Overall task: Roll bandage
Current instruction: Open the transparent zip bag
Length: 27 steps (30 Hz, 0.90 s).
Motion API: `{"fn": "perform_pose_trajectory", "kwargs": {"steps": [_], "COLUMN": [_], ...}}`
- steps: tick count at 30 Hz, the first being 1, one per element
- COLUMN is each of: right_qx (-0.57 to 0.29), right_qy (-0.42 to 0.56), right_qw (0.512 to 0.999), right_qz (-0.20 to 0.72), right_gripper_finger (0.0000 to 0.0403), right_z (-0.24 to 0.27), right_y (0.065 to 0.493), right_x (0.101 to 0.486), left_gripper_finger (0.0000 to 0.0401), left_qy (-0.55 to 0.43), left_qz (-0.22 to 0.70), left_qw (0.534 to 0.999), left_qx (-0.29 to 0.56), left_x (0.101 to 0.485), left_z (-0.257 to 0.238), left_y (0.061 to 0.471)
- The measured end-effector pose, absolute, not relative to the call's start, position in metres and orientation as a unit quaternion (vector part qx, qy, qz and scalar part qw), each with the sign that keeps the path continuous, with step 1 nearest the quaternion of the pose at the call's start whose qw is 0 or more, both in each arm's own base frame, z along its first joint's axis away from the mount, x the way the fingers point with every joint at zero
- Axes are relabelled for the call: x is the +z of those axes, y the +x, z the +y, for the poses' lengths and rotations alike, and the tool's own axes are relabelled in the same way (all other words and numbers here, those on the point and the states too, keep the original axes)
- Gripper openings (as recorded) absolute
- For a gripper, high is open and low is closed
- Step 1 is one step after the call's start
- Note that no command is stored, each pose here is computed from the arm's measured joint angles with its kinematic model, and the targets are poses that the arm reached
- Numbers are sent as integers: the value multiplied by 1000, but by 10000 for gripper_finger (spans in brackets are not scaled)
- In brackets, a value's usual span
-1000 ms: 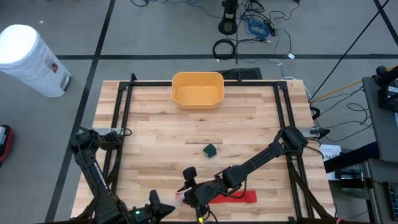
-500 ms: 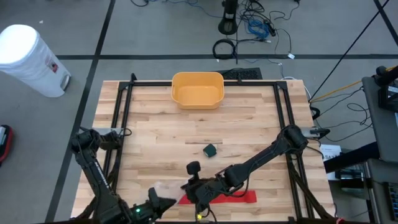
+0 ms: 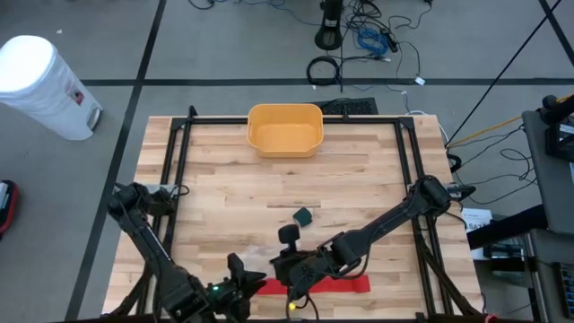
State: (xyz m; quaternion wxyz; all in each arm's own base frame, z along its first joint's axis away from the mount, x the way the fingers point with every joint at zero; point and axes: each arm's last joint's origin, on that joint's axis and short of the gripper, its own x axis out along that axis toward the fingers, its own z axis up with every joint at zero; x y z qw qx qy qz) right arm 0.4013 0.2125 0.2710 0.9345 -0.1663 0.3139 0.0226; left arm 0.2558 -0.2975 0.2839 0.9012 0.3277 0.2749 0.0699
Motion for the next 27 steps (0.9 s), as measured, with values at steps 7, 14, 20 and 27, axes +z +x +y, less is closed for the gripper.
{"fn": "perform_pose_trajectory", "kwargs": {"steps": [7, 14, 20, 27], "right_qx": [-3, -7, -7, -10], "right_qy": [-157, -154, -157, -159], "right_qw": [928, 927, 924, 923], "right_qz": [339, 343, 348, 351], "right_gripper_finger": [0, 0, 0, 0], "right_z": [195, 191, 191, 187], "right_y": [406, 408, 407, 409], "right_x": [267, 267, 266, 265], "left_gripper_finger": [138, 139, 139, 139], "left_qy": [301, 286, 273, 260], "left_qz": [266, 287, 294, 295], "left_qw": [913, 914, 916, 920], "left_qx": [73, 26, 4, -7], "left_x": [284, 283, 282, 283], "left_z": [-303, -309, -312, -314], "left_y": [250, 245, 244, 245]}}
